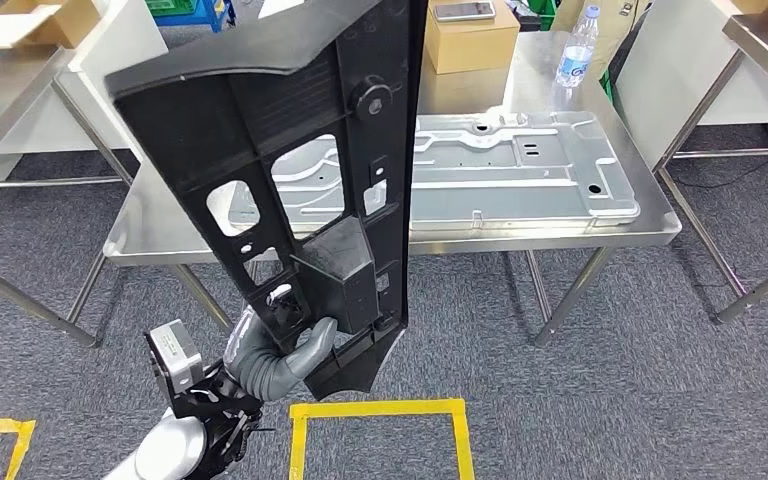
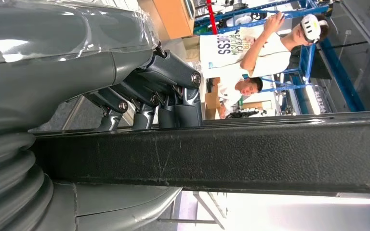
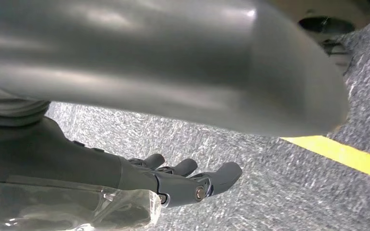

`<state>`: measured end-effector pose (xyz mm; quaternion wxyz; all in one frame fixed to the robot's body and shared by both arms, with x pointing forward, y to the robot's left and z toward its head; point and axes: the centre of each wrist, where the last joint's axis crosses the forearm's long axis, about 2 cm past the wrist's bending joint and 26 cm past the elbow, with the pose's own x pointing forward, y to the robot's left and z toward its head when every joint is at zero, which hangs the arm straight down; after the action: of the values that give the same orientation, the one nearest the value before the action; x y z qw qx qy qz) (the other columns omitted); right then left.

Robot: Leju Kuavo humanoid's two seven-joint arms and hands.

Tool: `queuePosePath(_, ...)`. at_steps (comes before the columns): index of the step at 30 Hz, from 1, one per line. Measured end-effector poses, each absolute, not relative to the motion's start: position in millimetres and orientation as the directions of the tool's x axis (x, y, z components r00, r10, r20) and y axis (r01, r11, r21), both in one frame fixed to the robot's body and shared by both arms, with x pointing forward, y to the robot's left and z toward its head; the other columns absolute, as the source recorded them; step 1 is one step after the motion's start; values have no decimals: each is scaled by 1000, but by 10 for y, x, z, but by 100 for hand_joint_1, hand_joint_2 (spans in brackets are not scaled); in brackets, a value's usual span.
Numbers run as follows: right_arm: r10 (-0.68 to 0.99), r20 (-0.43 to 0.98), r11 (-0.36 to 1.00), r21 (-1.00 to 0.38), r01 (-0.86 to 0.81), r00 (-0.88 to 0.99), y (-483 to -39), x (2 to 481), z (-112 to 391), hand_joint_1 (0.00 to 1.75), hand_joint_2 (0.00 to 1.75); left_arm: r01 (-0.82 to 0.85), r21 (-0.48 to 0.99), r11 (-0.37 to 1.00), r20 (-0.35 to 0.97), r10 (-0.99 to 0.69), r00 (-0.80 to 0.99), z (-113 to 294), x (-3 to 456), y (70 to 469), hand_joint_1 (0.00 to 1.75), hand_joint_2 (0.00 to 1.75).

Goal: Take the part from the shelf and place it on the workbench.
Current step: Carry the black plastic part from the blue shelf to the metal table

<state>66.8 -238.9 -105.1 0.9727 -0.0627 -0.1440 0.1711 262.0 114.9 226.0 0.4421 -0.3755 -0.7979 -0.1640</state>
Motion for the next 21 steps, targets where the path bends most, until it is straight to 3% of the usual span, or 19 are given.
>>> queuePosePath(21,351,259,934,-165,-316,900,-2355,659,-1049,0,0,748,-73,660,829,457,-322,2263,2621,1146,175,175)
